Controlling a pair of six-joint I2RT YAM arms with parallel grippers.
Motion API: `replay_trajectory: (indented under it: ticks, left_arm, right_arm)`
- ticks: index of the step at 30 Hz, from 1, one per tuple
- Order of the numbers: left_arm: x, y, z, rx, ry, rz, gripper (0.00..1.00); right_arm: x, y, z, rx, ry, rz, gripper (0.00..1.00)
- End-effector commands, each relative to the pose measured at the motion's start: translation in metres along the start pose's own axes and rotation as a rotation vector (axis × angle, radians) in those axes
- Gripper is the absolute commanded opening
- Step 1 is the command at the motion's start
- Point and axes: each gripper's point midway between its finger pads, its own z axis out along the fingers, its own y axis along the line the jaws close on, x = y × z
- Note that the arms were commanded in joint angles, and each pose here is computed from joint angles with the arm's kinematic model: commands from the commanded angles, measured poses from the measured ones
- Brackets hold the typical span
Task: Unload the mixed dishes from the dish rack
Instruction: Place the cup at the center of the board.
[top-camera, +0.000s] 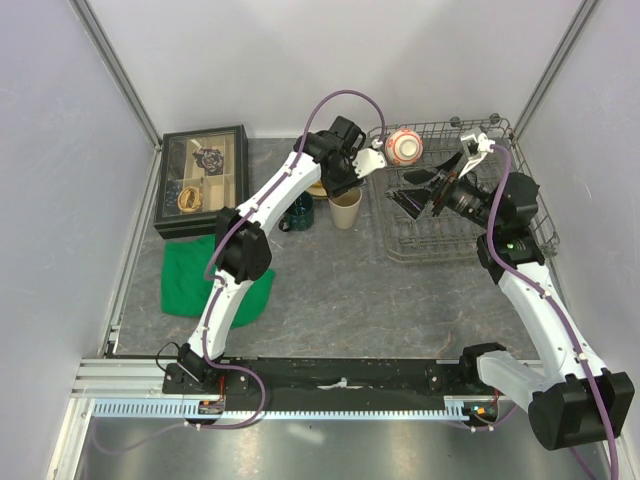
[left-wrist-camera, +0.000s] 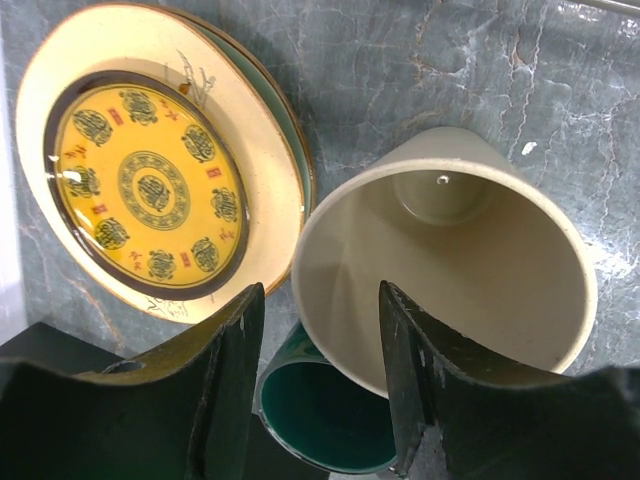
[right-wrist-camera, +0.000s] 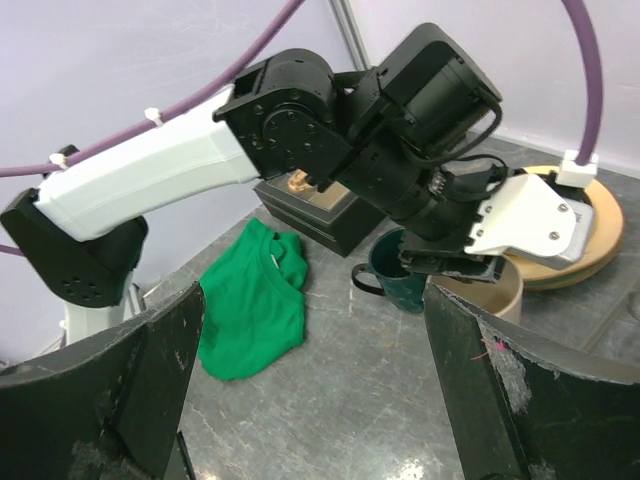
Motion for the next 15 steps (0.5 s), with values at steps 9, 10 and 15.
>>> replay_trajectory:
  ticks: [9, 10, 15]
  left_arm:
    - [-0.046, 0.006, -0.07, -0.025, -0.206, -0.068, 0.69]
    - [-0.048, 0.007, -0.072, -0.03, -0.212, -0.069, 0.71]
    - [-0.05, 0.008, -0.082, -0.037, -0.229, -0.081, 0.77]
  right_arm:
    - [-0.02, -0.056, 0.002, 0.268, -0.001, -0.099, 0.98]
    - [-0.021, -0.064, 0.002, 0.297, 0.006, -0.117, 0.98]
    - [-0.018, -0.113, 0.01, 0.457, 0.077, -0.13, 0.98]
